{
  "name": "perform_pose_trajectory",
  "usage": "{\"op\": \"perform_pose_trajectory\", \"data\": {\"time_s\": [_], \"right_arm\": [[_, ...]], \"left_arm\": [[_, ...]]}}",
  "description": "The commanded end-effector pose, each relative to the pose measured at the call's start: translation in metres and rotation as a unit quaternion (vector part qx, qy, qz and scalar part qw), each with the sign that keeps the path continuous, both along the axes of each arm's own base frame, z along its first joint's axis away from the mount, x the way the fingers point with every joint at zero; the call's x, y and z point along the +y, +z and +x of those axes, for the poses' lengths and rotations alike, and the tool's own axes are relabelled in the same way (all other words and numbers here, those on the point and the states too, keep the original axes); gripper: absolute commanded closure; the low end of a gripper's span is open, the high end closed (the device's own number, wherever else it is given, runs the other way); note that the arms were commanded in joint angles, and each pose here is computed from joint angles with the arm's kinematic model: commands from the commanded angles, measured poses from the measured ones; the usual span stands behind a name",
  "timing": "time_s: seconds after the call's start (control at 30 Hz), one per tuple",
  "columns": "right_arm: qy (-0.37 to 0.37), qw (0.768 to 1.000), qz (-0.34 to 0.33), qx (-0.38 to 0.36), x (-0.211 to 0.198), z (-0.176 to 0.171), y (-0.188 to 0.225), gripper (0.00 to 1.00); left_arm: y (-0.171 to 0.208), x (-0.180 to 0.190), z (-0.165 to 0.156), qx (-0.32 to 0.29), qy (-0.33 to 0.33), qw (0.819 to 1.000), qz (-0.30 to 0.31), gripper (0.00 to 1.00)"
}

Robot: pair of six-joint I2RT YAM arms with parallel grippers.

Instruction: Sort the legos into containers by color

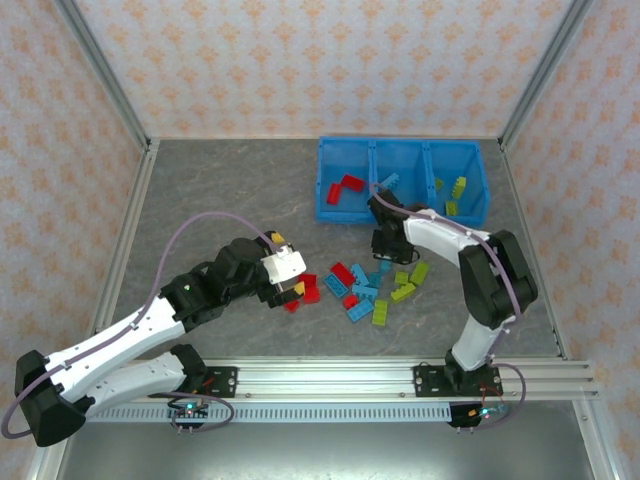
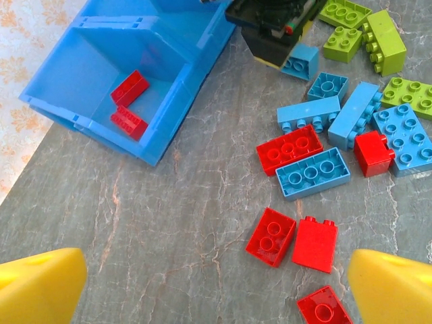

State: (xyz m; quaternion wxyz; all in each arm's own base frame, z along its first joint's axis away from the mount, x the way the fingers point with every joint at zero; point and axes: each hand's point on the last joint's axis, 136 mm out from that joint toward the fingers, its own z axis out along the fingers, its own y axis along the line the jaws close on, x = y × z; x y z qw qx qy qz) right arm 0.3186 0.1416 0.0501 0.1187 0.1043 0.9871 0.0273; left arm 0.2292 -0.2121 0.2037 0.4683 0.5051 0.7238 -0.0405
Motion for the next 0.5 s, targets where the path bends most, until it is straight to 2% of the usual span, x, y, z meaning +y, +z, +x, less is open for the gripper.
{"op": "perform_pose_trajectory", "data": {"time_s": [0.0,0.1,0.23,0.3,0.37,0.47], "right_arm": [[-0.024,0.996,-0.001,-0.085,-0.007,0.018,0.057,0.83],[-0.048,0.987,-0.007,-0.151,-0.02,0.034,0.1,0.86],[-0.079,0.973,-0.024,-0.215,-0.049,0.073,0.144,0.87],[-0.074,0.97,-0.035,-0.229,-0.057,0.099,0.15,0.87],[-0.066,0.974,-0.043,-0.212,-0.059,0.127,0.137,0.86],[-0.074,0.982,-0.011,-0.175,-0.055,0.16,0.119,0.82]], "left_arm": [[0.01,0.001,0.006,-0.008,0.012,1.0,-0.01,0.0],[0.011,0.0,0.006,-0.009,0.011,1.0,-0.012,0.0],[0.011,0.0,0.005,-0.008,0.009,1.0,-0.012,0.0],[0.012,0.0,0.005,-0.009,0.009,1.0,-0.012,0.0],[0.013,0.0,0.005,-0.01,0.01,1.0,-0.015,0.0],[0.013,0.0,0.005,-0.015,0.011,1.0,-0.02,0.0]]}}
